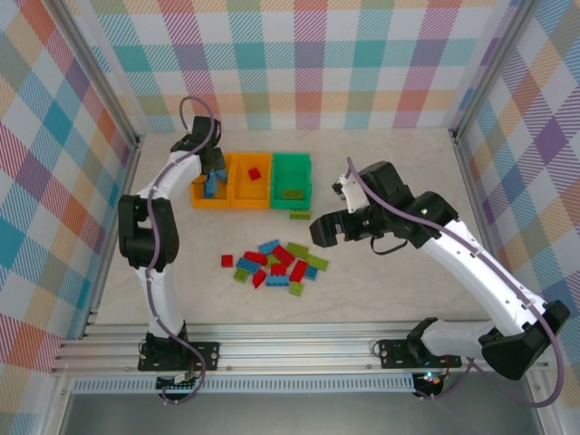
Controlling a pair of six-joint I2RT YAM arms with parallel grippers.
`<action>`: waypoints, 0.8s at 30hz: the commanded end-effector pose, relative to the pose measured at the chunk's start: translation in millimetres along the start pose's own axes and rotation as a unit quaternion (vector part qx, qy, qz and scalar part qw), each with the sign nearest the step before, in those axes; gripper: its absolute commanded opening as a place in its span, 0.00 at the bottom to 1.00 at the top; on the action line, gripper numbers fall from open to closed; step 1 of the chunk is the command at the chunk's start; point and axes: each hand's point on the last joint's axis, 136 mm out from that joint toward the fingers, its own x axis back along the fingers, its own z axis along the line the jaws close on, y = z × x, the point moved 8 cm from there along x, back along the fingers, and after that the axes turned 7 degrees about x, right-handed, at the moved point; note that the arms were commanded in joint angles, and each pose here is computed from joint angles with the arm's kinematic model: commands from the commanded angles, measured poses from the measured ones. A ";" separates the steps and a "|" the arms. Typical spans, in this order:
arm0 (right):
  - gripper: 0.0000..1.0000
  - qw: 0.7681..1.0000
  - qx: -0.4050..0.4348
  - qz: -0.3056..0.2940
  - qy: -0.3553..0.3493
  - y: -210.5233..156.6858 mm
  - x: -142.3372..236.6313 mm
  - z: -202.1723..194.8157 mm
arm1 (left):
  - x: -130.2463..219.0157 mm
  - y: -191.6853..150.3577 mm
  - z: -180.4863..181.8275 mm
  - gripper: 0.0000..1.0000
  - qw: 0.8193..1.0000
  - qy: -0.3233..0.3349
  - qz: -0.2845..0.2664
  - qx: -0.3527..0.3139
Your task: Sort the legos into containers by color
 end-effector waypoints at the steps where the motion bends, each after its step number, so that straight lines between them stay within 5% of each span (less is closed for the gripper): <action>1: 1.00 1.000 -0.003 -0.010 -0.014 -0.7 0.3 -2.1 | 36.3 24.7 -3.3 0.62 0.999 -0.040 -0.031 0.008; 9: 1.00 0.988 -0.041 0.001 -0.146 9.0 -35.7 -36.0 | 136.4 -12.4 1.7 0.62 0.986 -0.155 -0.023 0.047; 14: 1.00 0.976 -0.125 -0.008 -0.180 29.8 -94.4 -57.9 | 193.7 -91.3 -25.7 0.63 0.971 -0.228 -0.018 -0.065; 18: 1.00 0.970 -0.155 -0.014 -0.186 35.0 -150.4 -71.8 | 211.0 -130.2 -8.0 0.64 0.969 -0.222 -0.020 -0.104; 24: 1.00 0.969 -0.155 -0.001 -0.194 41.4 -210.4 -89.4 | 244.9 -162.9 41.6 0.89 0.949 -0.246 -0.011 -0.197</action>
